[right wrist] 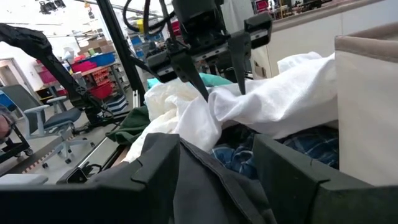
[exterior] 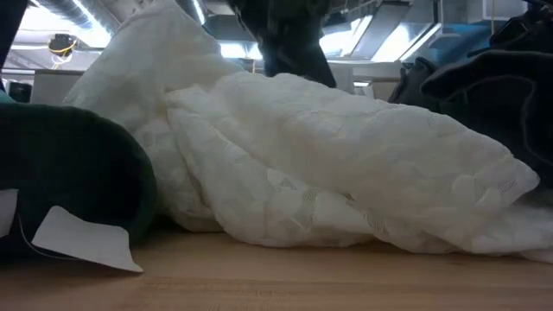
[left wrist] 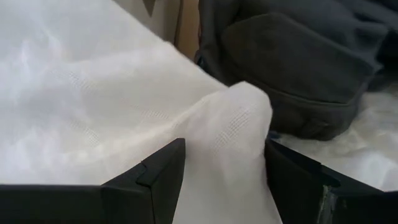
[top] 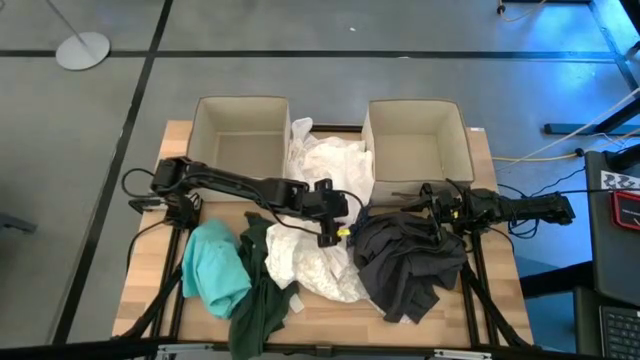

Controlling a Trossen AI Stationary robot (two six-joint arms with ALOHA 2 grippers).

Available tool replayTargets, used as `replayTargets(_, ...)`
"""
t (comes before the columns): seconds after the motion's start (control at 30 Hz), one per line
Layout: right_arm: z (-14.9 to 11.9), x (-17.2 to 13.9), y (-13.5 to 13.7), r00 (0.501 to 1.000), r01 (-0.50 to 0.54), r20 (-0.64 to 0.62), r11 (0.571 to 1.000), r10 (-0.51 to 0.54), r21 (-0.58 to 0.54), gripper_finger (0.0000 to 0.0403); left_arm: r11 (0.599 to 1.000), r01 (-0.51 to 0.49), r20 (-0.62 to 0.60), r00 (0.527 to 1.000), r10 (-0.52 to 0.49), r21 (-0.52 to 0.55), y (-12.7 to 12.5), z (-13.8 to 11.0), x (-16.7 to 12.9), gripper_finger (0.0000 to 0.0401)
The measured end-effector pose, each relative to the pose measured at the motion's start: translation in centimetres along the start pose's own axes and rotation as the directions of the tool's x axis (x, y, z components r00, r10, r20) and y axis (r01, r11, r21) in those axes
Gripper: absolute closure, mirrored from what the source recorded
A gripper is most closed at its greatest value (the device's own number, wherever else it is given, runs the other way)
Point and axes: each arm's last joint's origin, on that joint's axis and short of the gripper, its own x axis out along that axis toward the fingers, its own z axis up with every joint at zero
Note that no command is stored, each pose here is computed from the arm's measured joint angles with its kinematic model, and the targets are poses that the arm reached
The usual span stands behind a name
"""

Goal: Sort clothes
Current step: Put the white shirt into the left brown bin

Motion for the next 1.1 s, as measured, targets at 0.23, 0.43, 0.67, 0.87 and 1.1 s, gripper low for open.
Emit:
replayTargets(0.23, 0.0, 0.0, 0.0, 1.000, 0.000, -0.001, 1.000, 0.000, 0.000, 0.0194, 1.000, -0.019, -0.093, 0.995, 0.019, 0.002, 0.5, -1.2, 1.8, 0.0250)
replayTargets(0.43, 0.0, 0.0, 0.0, 1.000, 0.001, -0.002, 1.000, -0.001, 0.000, 0.0194, 1.000, -0.020, -0.123, 0.992, 0.020, 0.006, 0.6, -1.6, 2.5, 0.0340)
replayTargets(0.67, 0.0, 0.0, 0.0, 1.000, 0.001, -0.003, 1.000, -0.001, -0.001, 0.0194, 0.999, -0.032, -0.102, 0.994, 0.034, 0.019, 0.5, -1.4, 2.2, 0.0392)
replayTargets(0.87, 0.0, 0.0, 0.0, 1.000, 0.002, -0.003, 1.000, -0.002, 0.000, 0.0194, 0.998, -0.041, -0.081, 0.996, 0.044, 0.045, 0.6, -0.8, 1.7, 0.0397)
replayTargets(1.1, 0.0, 0.0, 0.0, 1.000, 0.002, -0.003, 1.000, -0.002, 0.001, 0.0194, 0.996, -0.079, 0.045, 0.996, 0.077, 0.038, 1.5, 1.5, -2.6, 0.0399)
